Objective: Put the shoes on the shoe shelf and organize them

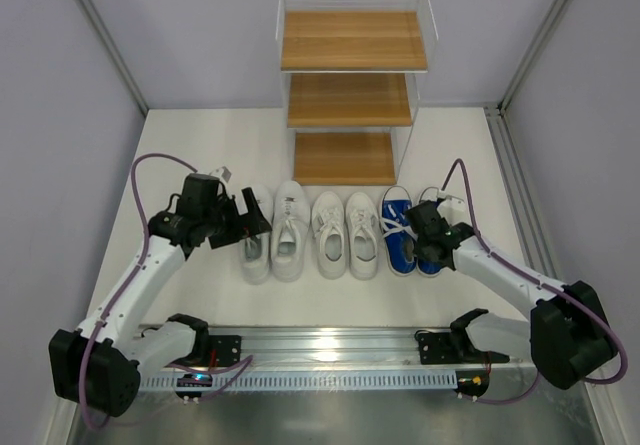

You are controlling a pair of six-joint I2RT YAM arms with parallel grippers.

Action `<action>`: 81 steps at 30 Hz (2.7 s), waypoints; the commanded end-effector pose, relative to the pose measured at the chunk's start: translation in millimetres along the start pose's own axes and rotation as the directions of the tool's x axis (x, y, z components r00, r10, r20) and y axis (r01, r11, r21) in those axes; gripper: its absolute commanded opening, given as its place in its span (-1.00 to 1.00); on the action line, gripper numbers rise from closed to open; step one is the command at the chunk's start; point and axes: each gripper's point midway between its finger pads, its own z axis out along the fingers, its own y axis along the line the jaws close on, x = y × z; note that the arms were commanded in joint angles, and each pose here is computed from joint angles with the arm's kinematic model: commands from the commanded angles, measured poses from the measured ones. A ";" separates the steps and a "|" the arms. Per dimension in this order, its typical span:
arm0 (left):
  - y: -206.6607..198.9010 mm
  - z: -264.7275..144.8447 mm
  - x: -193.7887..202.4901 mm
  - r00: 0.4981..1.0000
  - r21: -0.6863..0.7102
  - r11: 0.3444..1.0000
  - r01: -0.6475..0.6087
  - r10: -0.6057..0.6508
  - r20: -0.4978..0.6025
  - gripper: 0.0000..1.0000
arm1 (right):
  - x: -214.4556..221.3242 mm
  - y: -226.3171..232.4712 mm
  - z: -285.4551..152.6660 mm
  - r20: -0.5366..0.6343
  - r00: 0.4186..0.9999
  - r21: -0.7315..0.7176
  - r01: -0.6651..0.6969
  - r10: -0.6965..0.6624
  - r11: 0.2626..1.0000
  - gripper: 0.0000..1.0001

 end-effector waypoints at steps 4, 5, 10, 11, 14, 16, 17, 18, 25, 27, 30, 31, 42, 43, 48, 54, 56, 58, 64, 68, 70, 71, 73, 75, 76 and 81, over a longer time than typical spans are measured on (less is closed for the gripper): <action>-3.6 3.9 0.7 1.000 0.025 1.000 -0.004 0.004 -0.002 0.99 | -10.8 -21.8 -11.6 0.082 0.996 0.054 -0.050 0.045 0.997 -0.92; -3.9 4.5 0.9 1.000 0.026 1.000 0.001 0.000 -0.003 1.00 | -15.7 -21.5 -17.1 0.094 0.994 0.042 -0.052 0.047 0.998 -0.92; -7.4 5.1 -1.8 1.000 0.040 0.999 0.010 -0.010 0.004 1.00 | -58.2 -24.4 -60.6 0.218 0.973 -0.021 -0.079 0.082 0.997 -0.92; -7.7 5.5 -2.3 1.000 0.040 0.999 0.011 -0.011 0.004 0.99 | -69.6 -24.6 -71.2 0.242 0.969 -0.027 -0.048 0.053 0.999 -0.92; -9.5 6.4 -6.3 1.000 0.039 0.999 0.012 -0.012 0.008 0.99 | -90.5 -21.2 -98.1 0.280 0.960 -0.069 -0.002 0.021 0.998 -0.92; -10.9 6.4 -8.4 1.000 0.042 0.999 0.012 -0.012 0.013 0.99 | -108.4 -19.4 -121.6 0.327 0.945 -0.110 0.046 -0.008 0.993 -0.92; -12.0 5.7 -10.3 1.000 0.044 0.999 0.010 -0.011 0.019 0.99 | -115.1 -16.7 -131.2 0.347 0.938 -0.143 0.035 0.017 0.989 -0.92; -12.0 7.2 -10.7 1.000 0.043 0.999 0.012 -0.013 0.018 0.99 | -122.3 -16.4 -140.1 0.376 0.926 -0.155 0.072 -0.009 0.985 -0.92; -15.3 11.1 -14.9 1.000 0.052 0.999 0.016 -0.017 0.017 0.99 | -163.7 -25.3 -191.0 0.486 0.873 -0.146 0.140 -0.052 0.979 -0.92; -16.6 11.9 -16.6 1.000 0.058 0.998 0.015 -0.016 0.023 0.99 | -169.1 -34.1 -180.3 0.482 0.868 -0.032 0.155 -0.121 0.987 -0.92; -17.9 13.6 -17.6 0.999 0.066 0.998 0.019 -0.021 0.027 0.99 | -179.8 -36.6 -160.4 0.482 0.848 0.115 0.189 -0.221 0.975 -0.92; -17.7 14.9 -17.2 0.999 0.065 0.998 0.022 -0.023 0.022 0.99 | -188.7 -40.3 -155.7 0.496 0.827 0.187 0.198 -0.266 0.962 -0.92; -27.5 11.0 -28.3 0.996 0.107 0.993 0.044 -0.053 0.076 0.99 | -237.6 -26.9 -81.0 0.560 0.729 0.241 0.310 -0.392 0.920 -0.92; -27.4 11.6 -28.3 0.996 0.108 0.993 0.045 -0.054 0.077 1.00 | -238.4 -27.4 -76.0 0.559 0.728 0.241 0.315 -0.397 0.918 -0.92; -28.3 14.2 -28.7 0.994 0.116 0.991 0.061 -0.071 0.079 0.99 | -230.4 -27.7 -32.1 0.444 0.735 0.294 0.422 -0.513 0.858 -0.92; -27.3 20.4 -26.2 0.987 0.140 0.983 0.115 -0.129 0.097 0.99 | -207.6 -9.2 11.8 0.384 0.720 0.239 0.527 -0.578 0.816 -0.92; -26.5 21.4 -26.8 0.982 0.142 0.980 0.138 -0.154 0.107 1.00 | -202.0 -2.9 16.5 0.378 0.724 0.200 0.544 -0.576 0.815 -0.92; -24.0 23.4 -26.3 0.979 0.142 0.978 0.150 -0.167 0.119 0.99 | -194.2 1.3 21.1 0.360 0.722 0.174 0.571 -0.592 0.802 -0.92; -23.6 23.6 -28.8 0.969 0.161 0.972 0.168 -0.193 0.153 0.99 | -169.3 4.5 23.2 0.283 0.735 0.116 0.612 -0.616 0.782 -0.73; -24.1 22.2 -28.7 0.969 0.167 0.972 0.164 -0.190 0.158 1.00 | -162.7 -18.5 11.6 0.280 0.842 0.176 0.428 -0.462 0.886 0.00; -24.3 22.4 -27.3 0.970 0.172 0.972 0.161 -0.188 0.155 0.99 | -156.6 -19.5 6.0 0.327 0.884 0.146 0.302 -0.334 0.942 0.13; -25.4 22.0 -27.3 0.970 0.179 0.971 0.160 -0.188 0.156 0.99 | -162.6 -19.2 -8.6 0.393 0.873 0.146 0.249 -0.287 0.957 0.24; -25.4 23.0 -25.6 0.970 0.182 0.970 0.162 -0.190 0.149 0.99 | -160.3 -16.9 -16.6 0.467 0.860 0.132 0.160 -0.204 0.978 0.32; -26.0 22.3 -25.4 0.970 0.187 0.969 0.161 -0.190 0.150 0.99 | -157.5 -14.3 -27.8 0.512 0.844 0.146 0.099 -0.161 0.984 0.36; -26.0 21.8 -24.7 0.970 0.189 0.969 0.160 -0.190 0.150 0.99 | -155.0 -11.7 -28.5 0.526 0.848 0.120 0.011 -0.073 0.993 0.37; -23.3 19.8 -20.5 0.970 0.190 0.969 0.159 -0.190 0.155 1.00 | -117.1 4.6 -8.3 0.522 0.853 0.181 -0.135 0.022 0.974 0.38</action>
